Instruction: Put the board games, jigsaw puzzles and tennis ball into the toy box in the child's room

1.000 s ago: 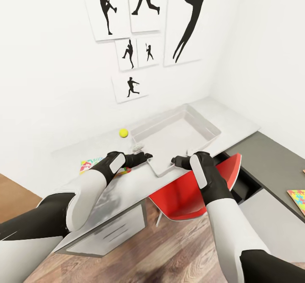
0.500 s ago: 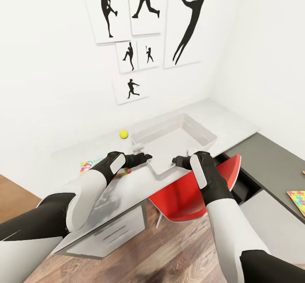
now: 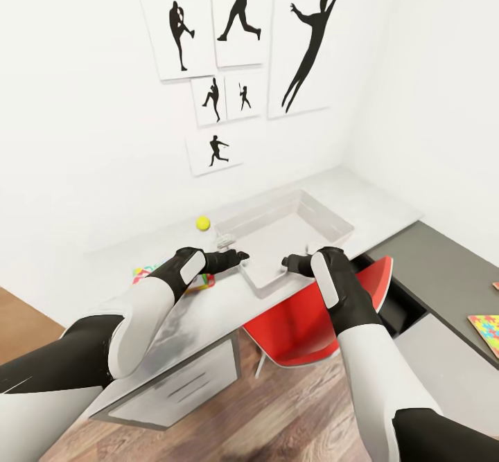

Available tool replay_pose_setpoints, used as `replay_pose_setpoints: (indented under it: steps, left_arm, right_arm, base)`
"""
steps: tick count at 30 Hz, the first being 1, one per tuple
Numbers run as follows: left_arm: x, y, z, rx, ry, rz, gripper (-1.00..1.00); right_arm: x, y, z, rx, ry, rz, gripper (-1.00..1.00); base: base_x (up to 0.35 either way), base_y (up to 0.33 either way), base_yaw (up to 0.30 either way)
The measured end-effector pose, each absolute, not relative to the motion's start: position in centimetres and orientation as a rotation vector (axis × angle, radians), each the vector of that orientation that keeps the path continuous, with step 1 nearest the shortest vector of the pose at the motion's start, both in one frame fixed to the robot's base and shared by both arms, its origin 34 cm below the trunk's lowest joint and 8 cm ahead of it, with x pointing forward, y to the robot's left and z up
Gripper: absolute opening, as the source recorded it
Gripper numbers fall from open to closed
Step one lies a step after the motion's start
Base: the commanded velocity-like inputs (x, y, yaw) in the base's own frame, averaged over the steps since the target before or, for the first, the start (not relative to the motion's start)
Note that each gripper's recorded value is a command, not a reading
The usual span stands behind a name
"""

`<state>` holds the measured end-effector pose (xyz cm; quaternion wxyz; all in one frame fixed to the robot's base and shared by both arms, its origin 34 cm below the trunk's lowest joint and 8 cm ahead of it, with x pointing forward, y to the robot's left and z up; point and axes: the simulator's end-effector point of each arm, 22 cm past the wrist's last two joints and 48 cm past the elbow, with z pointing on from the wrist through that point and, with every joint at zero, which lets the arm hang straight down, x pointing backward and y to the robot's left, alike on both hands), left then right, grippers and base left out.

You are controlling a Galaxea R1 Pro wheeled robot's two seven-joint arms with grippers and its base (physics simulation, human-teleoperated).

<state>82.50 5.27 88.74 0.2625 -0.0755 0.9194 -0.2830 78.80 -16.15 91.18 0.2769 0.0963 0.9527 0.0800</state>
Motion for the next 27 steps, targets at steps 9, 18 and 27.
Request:
replay_pose_setpoints:
  steps: [9, 18, 27]
  left_arm:
    - [82.6, 5.3, 89.8, -0.199, 2.475, -0.766, 1.00]
    - [82.6, 3.9, 91.7, -0.163, 2.436, -0.853, 1.00]
    - [82.1, 2.2, 93.8, -0.111, 2.390, -0.967, 1.00]
  right_arm:
    - [78.9, -16.2, 92.2, 0.256, 2.544, 0.215, 1.00]
    - [79.0, -16.2, 93.2, 0.253, 2.531, 0.217, 1.00]
    - [79.8, -16.5, 96.2, 0.252, 2.469, 0.224, 1.00]
  base:
    - [0.000, 0.000, 0.000]
    - [0.000, 0.000, 0.000]
    - [0.000, 0.000, 0.000]
